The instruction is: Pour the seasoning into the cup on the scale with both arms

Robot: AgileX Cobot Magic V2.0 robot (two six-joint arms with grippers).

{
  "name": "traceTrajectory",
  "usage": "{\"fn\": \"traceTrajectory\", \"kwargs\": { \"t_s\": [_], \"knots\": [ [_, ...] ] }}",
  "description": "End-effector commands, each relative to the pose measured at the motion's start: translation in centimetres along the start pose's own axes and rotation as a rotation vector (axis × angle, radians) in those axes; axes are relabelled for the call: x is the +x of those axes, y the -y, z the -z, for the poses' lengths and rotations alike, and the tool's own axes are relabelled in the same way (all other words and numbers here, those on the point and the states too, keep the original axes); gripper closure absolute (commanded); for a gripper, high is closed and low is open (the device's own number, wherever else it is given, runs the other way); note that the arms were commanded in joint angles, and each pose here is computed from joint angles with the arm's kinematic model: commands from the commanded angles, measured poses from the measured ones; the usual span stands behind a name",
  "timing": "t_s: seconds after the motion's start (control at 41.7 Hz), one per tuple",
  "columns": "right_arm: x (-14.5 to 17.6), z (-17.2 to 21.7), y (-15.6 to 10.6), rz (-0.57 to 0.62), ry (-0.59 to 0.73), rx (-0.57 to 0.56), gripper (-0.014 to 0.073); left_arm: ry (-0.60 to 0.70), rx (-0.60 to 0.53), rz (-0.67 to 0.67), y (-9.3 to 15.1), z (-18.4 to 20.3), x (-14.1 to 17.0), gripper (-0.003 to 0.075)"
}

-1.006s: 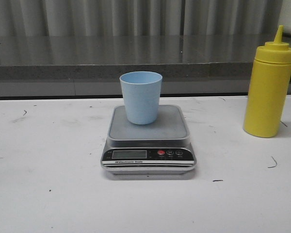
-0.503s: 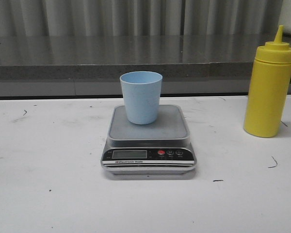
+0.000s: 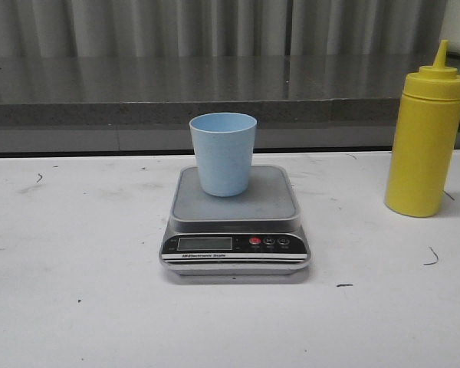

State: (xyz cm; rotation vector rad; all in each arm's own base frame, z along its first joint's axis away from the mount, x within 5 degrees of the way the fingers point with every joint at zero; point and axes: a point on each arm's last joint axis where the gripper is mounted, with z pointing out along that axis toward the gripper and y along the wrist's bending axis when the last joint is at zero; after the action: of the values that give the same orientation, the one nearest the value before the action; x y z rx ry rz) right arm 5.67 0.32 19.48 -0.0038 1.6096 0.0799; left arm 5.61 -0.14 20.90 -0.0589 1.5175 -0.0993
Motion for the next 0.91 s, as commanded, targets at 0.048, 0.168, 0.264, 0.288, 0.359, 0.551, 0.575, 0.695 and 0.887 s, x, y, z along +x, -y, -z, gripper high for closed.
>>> {"fn": "traceTrajectory", "kwargs": {
  "t_s": [0.048, 0.168, 0.264, 0.288, 0.359, 0.551, 0.575, 0.695, 0.887],
  "knots": [
    [-1.13, 0.22, 0.01, -0.008, 0.117, 0.004, 0.0712, 0.074, 0.003, 0.002, -0.04, 0.08, 0.0, 0.074],
    [-1.18, 0.23, 0.01, -0.037, 0.123, 0.002, 0.0712, 0.074, 0.003, 0.002, -0.04, 0.08, 0.0, 0.074],
    [-1.2, 0.23, 0.01, -0.056, 0.125, 0.001, 0.0712, 0.074, 0.003, 0.002, -0.04, 0.08, 0.0, 0.074],
    [-1.2, 0.23, 0.01, -0.056, 0.125, 0.001, 0.0712, 0.074, 0.003, 0.002, -0.04, 0.08, 0.0, 0.074],
    [-1.26, 0.24, 0.01, -0.047, 0.131, 0.001, 0.0712, 0.074, 0.003, 0.002, -0.04, 0.08, 0.0, 0.074],
    [-1.26, 0.24, 0.01, -0.047, 0.131, 0.001, 0.0712, 0.074, 0.003, 0.002, -0.04, 0.08, 0.0, 0.074],
    [-1.26, 0.24, 0.01, -0.047, 0.131, 0.001, 0.0712, 0.074, 0.003, 0.002, -0.04, 0.08, 0.0, 0.074],
    [-1.26, 0.24, 0.08, -0.047, 0.132, 0.014, 0.0712, 0.074, 0.003, 0.002, -0.04, 0.08, 0.0, 0.074],
    [-1.27, 0.24, 0.28, -0.046, 0.135, 0.049, 0.0712, 0.074, 0.003, 0.002, -0.04, 0.08, 0.0, 0.074]
  ]
}}
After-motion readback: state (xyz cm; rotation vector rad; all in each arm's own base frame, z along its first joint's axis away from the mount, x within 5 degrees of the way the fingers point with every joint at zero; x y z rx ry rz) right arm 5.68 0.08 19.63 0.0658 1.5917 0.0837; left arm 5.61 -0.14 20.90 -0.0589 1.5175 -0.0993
